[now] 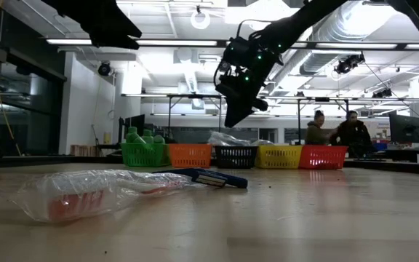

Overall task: Pick & Place Travel size toiletries
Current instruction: Put the orange toothbrush into the black bin

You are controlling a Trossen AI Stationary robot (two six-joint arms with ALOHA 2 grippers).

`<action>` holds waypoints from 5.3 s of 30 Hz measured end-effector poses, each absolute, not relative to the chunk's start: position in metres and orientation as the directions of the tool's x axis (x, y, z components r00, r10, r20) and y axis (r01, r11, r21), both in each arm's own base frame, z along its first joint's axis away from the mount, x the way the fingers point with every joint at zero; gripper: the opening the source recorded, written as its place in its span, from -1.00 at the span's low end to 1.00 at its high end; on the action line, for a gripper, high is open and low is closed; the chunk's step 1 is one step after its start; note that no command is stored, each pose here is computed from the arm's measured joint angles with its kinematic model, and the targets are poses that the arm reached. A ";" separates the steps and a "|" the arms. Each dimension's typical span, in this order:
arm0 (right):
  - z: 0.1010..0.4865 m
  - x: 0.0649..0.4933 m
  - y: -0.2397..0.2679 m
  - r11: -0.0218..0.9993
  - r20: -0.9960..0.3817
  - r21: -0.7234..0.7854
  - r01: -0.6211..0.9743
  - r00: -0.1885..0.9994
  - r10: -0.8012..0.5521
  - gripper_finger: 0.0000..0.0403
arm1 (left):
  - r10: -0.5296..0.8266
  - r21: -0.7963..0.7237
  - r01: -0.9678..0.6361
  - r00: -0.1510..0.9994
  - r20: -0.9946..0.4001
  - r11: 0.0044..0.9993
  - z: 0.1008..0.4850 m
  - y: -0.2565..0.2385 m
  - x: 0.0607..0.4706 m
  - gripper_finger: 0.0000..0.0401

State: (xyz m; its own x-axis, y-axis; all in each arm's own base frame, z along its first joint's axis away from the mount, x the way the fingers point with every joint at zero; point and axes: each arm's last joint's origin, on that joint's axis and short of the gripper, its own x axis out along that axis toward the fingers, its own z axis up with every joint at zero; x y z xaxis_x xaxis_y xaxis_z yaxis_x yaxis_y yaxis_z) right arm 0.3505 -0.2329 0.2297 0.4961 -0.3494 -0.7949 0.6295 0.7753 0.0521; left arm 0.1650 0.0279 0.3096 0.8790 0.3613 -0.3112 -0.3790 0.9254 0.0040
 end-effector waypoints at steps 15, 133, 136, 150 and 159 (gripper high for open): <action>0.256 0.345 -0.214 0.794 -0.786 0.101 0.600 0.538 -0.306 -0.68 | 0.361 -0.008 -0.386 0.870 -0.334 0.922 0.307 0.028 0.164 0.42; 0.184 0.242 0.106 0.774 -0.636 -0.082 0.627 0.565 -0.525 -0.67 | -0.072 -0.390 -0.659 0.455 -0.888 0.643 0.216 -0.099 0.344 0.42; 0.183 0.239 0.113 0.790 -0.634 -0.074 0.609 0.582 -0.509 -0.67 | -0.073 -0.365 -0.677 0.419 -0.905 0.639 0.211 -0.114 0.354 0.42; 0.185 0.229 0.139 0.850 -0.615 -0.046 0.525 0.655 -0.438 -0.67 | -0.054 -0.301 -0.756 0.334 -0.941 0.581 0.194 -0.164 0.377 0.42; 0.185 0.228 0.141 0.855 -0.614 -0.045 0.516 0.661 -0.431 -0.67 | -0.038 -0.236 -0.793 0.261 -0.965 0.561 0.176 -0.174 0.380 0.42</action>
State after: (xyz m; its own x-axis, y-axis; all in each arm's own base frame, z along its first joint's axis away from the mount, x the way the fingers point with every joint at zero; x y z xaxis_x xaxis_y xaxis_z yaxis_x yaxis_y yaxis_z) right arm 0.2279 0.1413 0.1849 0.6615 -0.4313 -0.6135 0.5161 0.8554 -0.0448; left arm 0.3796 -0.1737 0.1763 0.2610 -0.0376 -0.9646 -0.7931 0.5613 -0.2364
